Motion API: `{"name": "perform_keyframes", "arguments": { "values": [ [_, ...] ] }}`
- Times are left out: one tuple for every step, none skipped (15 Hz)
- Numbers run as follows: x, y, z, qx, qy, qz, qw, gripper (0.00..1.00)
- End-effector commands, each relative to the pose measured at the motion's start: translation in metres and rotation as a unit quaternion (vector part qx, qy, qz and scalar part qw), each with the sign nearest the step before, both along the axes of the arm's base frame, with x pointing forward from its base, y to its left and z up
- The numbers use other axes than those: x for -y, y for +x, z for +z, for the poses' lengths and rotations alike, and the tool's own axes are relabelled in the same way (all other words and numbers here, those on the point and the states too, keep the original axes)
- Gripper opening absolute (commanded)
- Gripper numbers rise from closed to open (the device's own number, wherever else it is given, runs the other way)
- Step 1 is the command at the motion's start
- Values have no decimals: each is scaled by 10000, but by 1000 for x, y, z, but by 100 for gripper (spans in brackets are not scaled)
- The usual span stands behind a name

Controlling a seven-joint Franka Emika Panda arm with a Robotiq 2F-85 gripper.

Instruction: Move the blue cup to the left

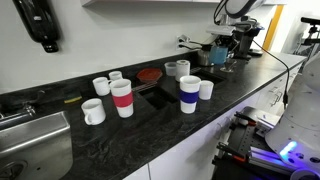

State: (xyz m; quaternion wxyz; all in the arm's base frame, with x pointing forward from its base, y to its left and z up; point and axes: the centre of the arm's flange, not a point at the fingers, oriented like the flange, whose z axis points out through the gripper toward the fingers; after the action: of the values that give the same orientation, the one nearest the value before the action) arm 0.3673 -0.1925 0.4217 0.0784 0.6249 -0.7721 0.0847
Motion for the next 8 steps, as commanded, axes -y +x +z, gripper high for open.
{"name": "perform_keyframes", "arguments": {
  "values": [
    [-20,-5,5,-299,178,423,9985,4],
    [-16,-1,1,-167,81,226,9996,18],
    [-20,-1,1,-236,98,295,9992,18],
    [-21,-2,0,-269,104,328,9990,18],
    [-21,-2,0,-279,107,343,9990,18],
    [-21,-2,0,-282,108,350,9989,18],
    [-21,-2,0,-283,108,354,9989,18],
    [-21,-2,0,-284,109,356,9989,18]
  ]
}}
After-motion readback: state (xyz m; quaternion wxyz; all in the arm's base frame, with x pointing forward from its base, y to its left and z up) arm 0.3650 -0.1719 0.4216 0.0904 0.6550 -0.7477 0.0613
